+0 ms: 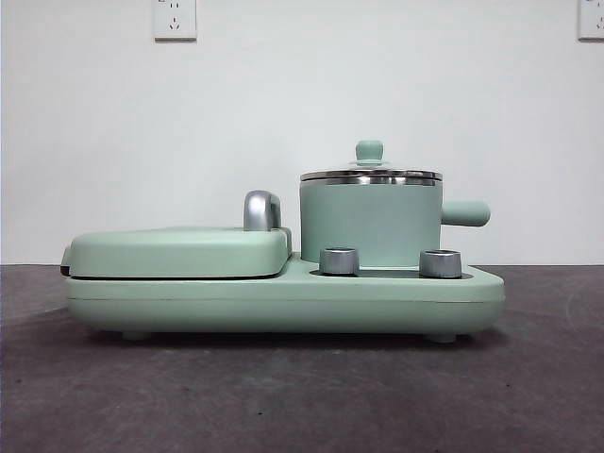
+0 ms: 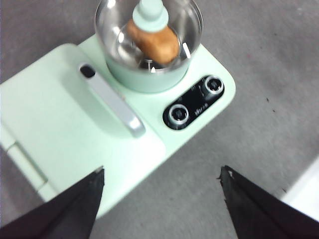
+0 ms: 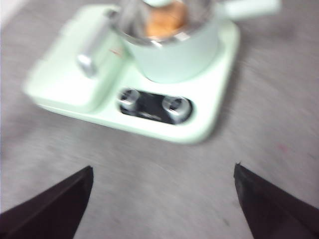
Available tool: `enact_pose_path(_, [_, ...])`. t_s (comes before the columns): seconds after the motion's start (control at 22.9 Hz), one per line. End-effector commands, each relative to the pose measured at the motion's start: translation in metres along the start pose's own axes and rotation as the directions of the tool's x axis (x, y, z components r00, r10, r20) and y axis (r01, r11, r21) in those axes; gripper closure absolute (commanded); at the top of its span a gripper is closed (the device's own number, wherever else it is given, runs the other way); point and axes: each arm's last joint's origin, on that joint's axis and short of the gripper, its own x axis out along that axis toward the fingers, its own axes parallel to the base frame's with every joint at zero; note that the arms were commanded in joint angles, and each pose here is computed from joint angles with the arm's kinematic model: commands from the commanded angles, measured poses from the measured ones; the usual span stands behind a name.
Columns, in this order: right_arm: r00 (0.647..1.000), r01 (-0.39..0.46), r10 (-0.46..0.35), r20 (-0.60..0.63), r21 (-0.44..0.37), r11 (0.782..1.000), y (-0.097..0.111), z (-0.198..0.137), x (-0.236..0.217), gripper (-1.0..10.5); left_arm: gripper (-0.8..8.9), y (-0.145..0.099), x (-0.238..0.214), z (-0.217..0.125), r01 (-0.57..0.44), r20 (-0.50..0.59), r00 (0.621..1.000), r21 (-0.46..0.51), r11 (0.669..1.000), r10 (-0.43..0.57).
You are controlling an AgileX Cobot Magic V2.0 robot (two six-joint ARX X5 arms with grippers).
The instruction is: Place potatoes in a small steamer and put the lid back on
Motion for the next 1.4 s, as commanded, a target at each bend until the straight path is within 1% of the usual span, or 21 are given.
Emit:
enact_pose_path(0.04, [0.997,-0.065,0.065,0.030,-0.003,0.998,0.004,0.005,0.000,5.0,4.41,-0.003,-0.011,-0.017,0.001,0.018,1.000,0.000,1.000,-0.001])
enact_pose_path(0.09, [0.995,-0.087,0.087,0.040,-0.008,0.996,0.005,0.006,0.000,5.0,4.41,-0.004,-0.014,-0.031,0.002,0.002,1.000,-0.001,1.000,-0.002])
enact_pose_path(0.22, [0.993,-0.097,0.099,0.065,-0.021,0.995,0.005,0.009,-0.001,5.0,4.41,-0.006,-0.015,-0.078,0.003,-0.058,0.998,-0.021,1.000,-0.005])
enact_pose_path(0.26, [0.993,-0.101,0.102,0.062,-0.025,0.995,0.005,0.009,0.000,5.0,4.42,-0.006,-0.016,-0.095,0.001,-0.058,0.998,-0.042,0.999,-0.004])
enact_pose_path(0.31, [0.992,-0.107,0.109,0.058,-0.033,0.994,0.006,0.008,0.000,5.0,4.42,-0.006,-0.016,-0.105,-0.001,-0.042,0.999,-0.061,0.998,-0.001])
enact_pose_path(0.44, [0.985,-0.169,0.171,0.023,-0.078,0.983,0.007,0.008,0.001,5.0,4.43,-0.007,-0.021,-0.130,0.002,0.082,0.997,-0.110,0.994,0.007])
enact_pose_path(0.53, [0.978,-0.206,0.207,-0.002,-0.091,0.974,0.008,0.008,0.004,5.0,4.43,-0.008,-0.024,-0.145,0.015,0.183,0.983,-0.134,0.991,0.010])
enact_pose_path(0.61, [0.973,-0.232,0.231,-0.021,-0.088,0.969,0.009,0.008,0.006,5.0,4.42,-0.009,-0.024,-0.159,0.033,0.280,0.960,-0.154,0.988,0.012])
enact_pose_path(0.7, [0.968,-0.249,0.247,-0.037,-0.083,0.965,0.009,0.009,0.009,5.0,4.42,-0.009,-0.024,-0.171,0.044,0.340,0.940,-0.159,0.986,0.013])
enact_pose_path(0.83, [0.965,-0.260,0.256,-0.059,-0.078,0.962,0.009,0.010,0.014,5.1,4.46,-0.010,-0.021,-0.186,0.054,0.382,0.924,-0.169,0.984,0.015])
enact_pose_path(0.88, [0.963,-0.265,0.260,-0.069,-0.081,0.961,0.009,0.011,0.016,5.5,4.84,-0.010,-0.020,-0.190,0.055,0.385,0.923,-0.170,0.984,0.015])
enact_pose_path(0.92, [0.959,-0.279,0.272,-0.080,-0.089,0.956,0.010,0.011,0.018,6.5,5.94,-0.010,-0.020,-0.192,0.054,0.382,0.924,-0.170,0.984,0.015])
enact_pose_path(0.96, [0.955,-0.291,0.283,-0.090,-0.090,0.953,0.010,0.011,0.019,7.9,7.42,-0.010,-0.020,-0.194,0.054,0.376,0.927,-0.171,0.984,0.015])
enact_pose_path(1.01, [0.952,-0.299,0.290,-0.099,-0.088,0.950,0.010,0.011,0.021,9.6,7.99,-0.010,-0.020,-0.194,0.055,0.373,0.928,-0.174,0.983,0.015])
enact_pose_path(1.05, [0.952,-0.297,0.289,-0.103,-0.085,0.951,0.010,0.011,0.022,9.2,8.00,-0.010,-0.020,-0.194,0.055,0.373,0.928,-0.174,0.983,0.015])
enact_pose_path(1.4, [0.953,-0.292,0.283,-0.107,-0.083,0.953,0.010,0.012,0.024,9.2,8.05,-0.010,-0.020,-0.193,0.057,0.383,0.924,-0.172,0.983,0.014])
